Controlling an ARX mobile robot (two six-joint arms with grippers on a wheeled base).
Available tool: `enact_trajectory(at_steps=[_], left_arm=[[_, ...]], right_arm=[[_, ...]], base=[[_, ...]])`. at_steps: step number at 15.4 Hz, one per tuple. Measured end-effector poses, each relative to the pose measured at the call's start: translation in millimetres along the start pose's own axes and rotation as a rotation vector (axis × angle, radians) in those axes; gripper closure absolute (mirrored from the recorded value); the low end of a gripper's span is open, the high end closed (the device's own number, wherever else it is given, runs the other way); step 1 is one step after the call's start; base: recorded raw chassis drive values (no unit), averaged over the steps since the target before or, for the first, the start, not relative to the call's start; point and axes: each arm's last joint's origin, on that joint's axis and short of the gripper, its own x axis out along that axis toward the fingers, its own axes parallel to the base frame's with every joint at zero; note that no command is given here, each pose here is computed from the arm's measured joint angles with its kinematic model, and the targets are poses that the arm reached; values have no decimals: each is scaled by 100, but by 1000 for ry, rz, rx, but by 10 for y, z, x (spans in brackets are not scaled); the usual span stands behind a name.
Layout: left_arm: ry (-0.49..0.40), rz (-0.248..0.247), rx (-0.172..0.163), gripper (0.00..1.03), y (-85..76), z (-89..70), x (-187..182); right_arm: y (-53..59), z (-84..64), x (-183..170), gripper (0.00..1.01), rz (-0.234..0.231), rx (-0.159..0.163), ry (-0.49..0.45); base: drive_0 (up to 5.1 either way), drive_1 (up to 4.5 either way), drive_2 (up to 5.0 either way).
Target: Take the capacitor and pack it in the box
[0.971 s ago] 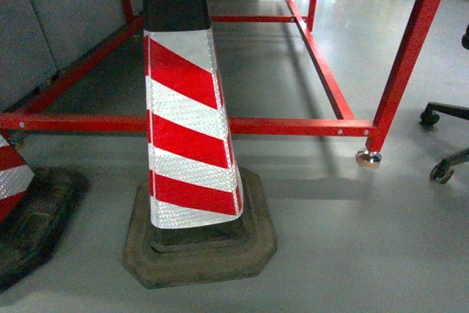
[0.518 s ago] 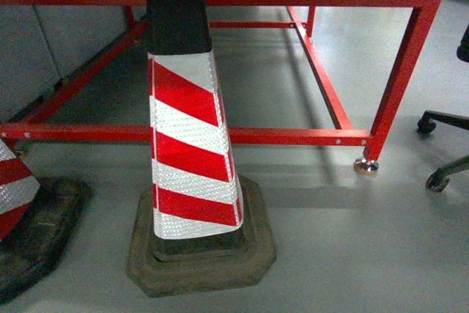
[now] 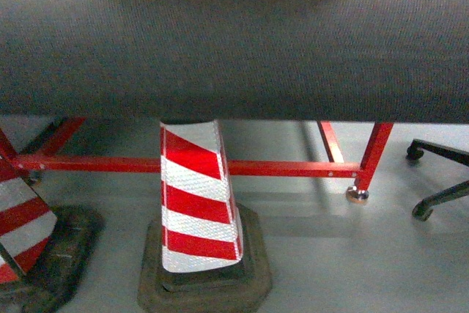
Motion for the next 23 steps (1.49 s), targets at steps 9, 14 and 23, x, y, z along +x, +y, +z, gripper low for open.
enact_trajectory(at_steps=[9, 14, 23], left_arm=[[0, 0, 1, 60, 0, 0, 0], [-6, -1, 1, 60, 0, 6, 0], [-1, -1, 1, 60, 0, 2, 0]], right_arm=[[0, 0, 0, 3, -1, 2, 0], [0, 5, 0, 3, 0, 0, -5], [0, 1, 0, 3, 0, 1, -1]], base=[[0, 0, 0], [0, 0, 0], [0, 0, 0]])
